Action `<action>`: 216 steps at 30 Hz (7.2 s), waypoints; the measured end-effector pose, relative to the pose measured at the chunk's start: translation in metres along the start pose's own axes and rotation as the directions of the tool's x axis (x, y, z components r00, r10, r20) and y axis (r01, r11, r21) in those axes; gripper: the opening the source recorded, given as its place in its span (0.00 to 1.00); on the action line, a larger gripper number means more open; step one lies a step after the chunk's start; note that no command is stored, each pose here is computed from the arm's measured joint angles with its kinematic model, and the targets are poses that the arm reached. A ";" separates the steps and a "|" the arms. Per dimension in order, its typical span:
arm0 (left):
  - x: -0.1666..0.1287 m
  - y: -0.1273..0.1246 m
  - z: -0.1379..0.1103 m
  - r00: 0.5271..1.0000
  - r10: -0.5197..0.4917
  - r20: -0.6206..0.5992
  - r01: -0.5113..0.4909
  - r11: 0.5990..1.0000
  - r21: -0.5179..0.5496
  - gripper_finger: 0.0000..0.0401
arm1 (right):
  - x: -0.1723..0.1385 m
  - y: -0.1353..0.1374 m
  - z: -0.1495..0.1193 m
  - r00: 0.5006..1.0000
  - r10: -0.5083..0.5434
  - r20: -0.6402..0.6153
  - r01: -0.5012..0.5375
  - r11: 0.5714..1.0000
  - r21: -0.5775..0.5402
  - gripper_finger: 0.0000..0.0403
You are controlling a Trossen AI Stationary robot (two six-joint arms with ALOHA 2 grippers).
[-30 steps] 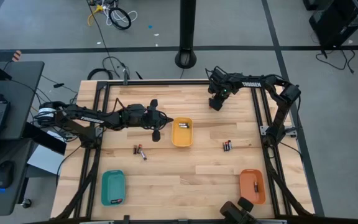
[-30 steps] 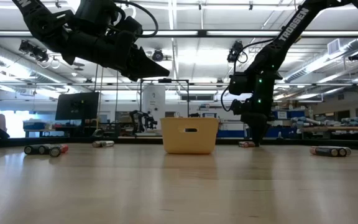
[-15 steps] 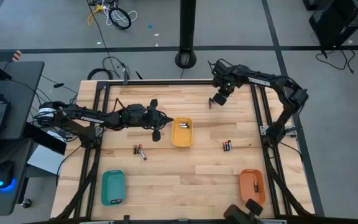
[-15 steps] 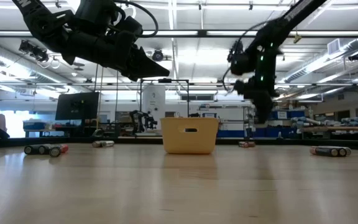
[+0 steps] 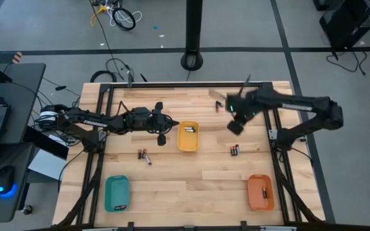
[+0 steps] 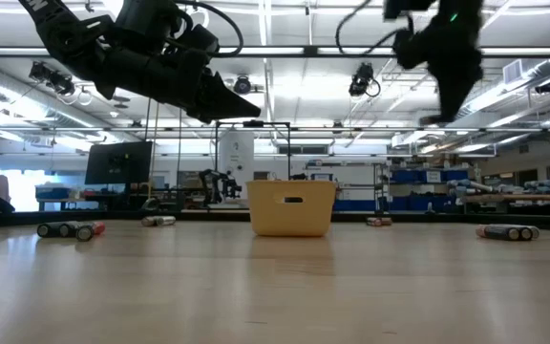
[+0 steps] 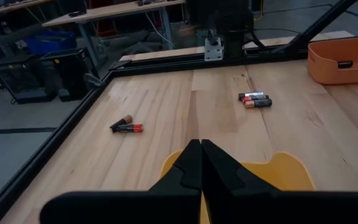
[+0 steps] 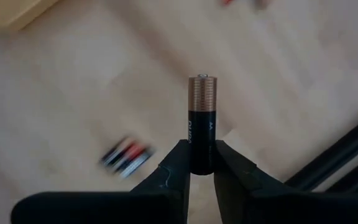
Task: Sort batteries
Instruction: Put the brown battery into the orange bin, then put the silver battery into the yellow bin
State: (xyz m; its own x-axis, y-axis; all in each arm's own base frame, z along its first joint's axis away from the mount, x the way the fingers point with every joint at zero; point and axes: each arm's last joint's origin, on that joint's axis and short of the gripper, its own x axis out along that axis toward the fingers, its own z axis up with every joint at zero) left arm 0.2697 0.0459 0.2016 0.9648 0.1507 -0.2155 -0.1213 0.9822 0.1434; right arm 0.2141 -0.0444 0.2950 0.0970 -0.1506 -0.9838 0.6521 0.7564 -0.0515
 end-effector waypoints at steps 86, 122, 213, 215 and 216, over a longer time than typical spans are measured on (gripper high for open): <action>0.002 0.019 0.002 1.000 -0.007 -0.010 0.007 1.000 -0.018 0.01 | 0.002 0.120 -0.187 0.941 -0.038 -0.335 0.178 0.900 0.397 0.06; -0.026 0.069 -0.006 0.799 0.111 -0.591 -0.242 0.959 -0.146 0.01 | 0.065 0.033 -0.006 0.956 0.187 0.225 -0.077 0.903 -0.424 0.03; 0.000 0.085 0.034 0.786 0.101 -0.610 -0.096 0.995 0.042 0.12 | 0.061 0.029 -0.003 0.943 0.170 0.288 -0.013 0.879 -0.476 0.03; 0.005 0.074 0.046 0.820 0.066 -0.568 -0.049 0.998 0.044 0.12 | 0.059 0.027 -0.005 0.946 0.154 0.287 -0.001 0.882 -0.472 0.03; 0.008 0.068 0.050 0.832 0.052 -0.552 -0.032 0.998 0.045 0.12 | 0.057 0.026 -0.006 0.946 0.153 0.286 -0.002 0.884 -0.467 0.04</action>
State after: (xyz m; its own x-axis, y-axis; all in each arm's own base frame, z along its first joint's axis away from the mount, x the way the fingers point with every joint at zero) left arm 0.2805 0.1084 0.2581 0.6678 0.2381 -0.7052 -0.1417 0.9708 0.1936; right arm 0.2319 -0.0297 0.2362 0.4065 -0.2083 -0.8896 0.2251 0.9665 -0.1234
